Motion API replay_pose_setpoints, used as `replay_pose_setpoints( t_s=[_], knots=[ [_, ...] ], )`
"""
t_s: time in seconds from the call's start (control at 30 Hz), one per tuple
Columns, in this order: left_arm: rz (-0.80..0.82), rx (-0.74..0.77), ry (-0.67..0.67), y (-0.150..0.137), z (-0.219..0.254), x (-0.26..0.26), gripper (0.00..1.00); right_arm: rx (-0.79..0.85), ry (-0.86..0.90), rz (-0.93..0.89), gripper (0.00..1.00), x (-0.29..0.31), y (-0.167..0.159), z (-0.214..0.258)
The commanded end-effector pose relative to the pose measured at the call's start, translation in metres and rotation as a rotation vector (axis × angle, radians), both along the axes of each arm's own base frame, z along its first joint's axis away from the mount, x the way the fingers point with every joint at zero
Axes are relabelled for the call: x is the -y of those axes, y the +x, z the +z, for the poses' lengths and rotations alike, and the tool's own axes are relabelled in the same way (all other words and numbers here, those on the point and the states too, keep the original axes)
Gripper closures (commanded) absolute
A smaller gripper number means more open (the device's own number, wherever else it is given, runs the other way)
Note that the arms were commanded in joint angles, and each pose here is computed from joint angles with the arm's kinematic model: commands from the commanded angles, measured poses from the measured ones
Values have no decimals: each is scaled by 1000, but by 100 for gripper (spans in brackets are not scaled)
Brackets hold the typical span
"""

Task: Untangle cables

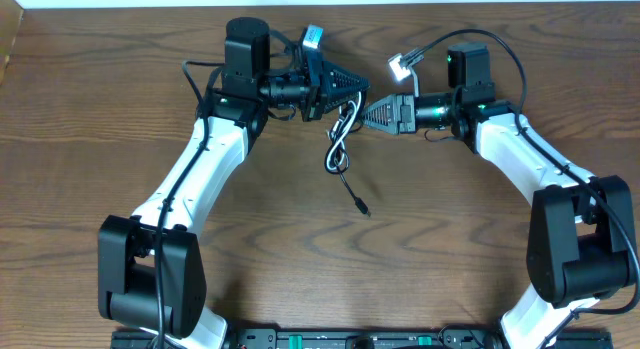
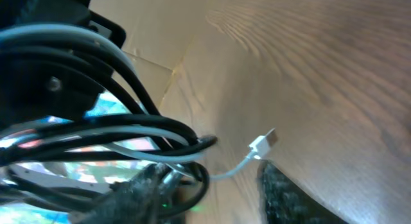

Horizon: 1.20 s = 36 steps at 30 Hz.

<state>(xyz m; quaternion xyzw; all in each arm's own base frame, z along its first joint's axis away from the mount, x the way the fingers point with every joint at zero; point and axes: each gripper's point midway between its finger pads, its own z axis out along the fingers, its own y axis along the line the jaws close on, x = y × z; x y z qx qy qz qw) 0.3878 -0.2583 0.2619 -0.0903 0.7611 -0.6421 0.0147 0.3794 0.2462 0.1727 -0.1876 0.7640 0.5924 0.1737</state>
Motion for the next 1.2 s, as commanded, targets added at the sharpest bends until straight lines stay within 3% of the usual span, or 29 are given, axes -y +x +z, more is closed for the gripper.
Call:
replay_pose_setpoints(
  t_s=[0.0,0.13,0.5,0.6,0.83,1.0,1.17],
  knots=[
    [34,-133,-23,2,3,0,92,197,-113,-16,40,9,11,-21],
    [17,-139,-30,-1,5,0,93,268,-147,-35,40,24,20,-25],
    [59,-203,-30,4,3,-1,92,376,90,29,40,57,17,20],
    [48,-157,-23,3,3,-1,92,283,61,-23,44,58,25,16],
    [-124,324,-2,-12,7,2,93,-61,70,-174,45,60,43,18],
    [-175,442,-12,-18,9,3,92,-376,87,-262,46,54,46,14],
    [-183,500,-5,-18,8,3,93,-480,97,-248,55,40,39,15]
  ],
)
